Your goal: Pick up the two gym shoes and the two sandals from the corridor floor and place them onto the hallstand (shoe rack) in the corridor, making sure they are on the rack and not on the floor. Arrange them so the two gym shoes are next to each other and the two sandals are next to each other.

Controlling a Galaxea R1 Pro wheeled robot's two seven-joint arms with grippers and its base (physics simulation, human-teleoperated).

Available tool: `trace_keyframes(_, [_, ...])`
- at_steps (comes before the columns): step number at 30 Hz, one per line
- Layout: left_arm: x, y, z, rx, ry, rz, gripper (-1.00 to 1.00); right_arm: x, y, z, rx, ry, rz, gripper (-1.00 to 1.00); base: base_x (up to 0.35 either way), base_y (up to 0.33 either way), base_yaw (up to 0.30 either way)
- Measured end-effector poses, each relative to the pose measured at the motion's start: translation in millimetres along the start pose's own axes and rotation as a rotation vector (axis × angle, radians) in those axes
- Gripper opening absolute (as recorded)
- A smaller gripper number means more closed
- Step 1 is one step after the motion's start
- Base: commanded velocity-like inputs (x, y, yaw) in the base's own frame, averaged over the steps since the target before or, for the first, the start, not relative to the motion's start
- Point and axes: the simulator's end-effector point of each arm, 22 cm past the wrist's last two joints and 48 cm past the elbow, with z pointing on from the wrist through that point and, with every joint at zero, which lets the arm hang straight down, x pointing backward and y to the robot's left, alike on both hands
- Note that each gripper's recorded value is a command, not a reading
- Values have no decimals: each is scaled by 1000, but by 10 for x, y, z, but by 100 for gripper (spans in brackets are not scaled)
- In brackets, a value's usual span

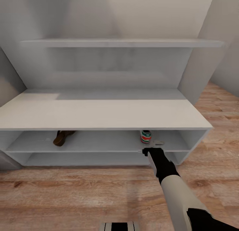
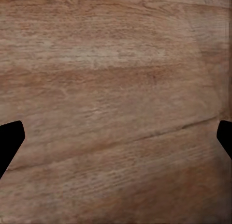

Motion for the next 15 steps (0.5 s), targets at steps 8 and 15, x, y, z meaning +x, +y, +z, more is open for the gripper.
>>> trace_keyframes(8, [0,0,0,0,0,0,100,-2,0,0,0,0,0,100,-334,0,0])
trace_keyframes(15, [0,0,0,0,0,0,100,-3,-1,-1,0,-1,0,100,-335,0,0])
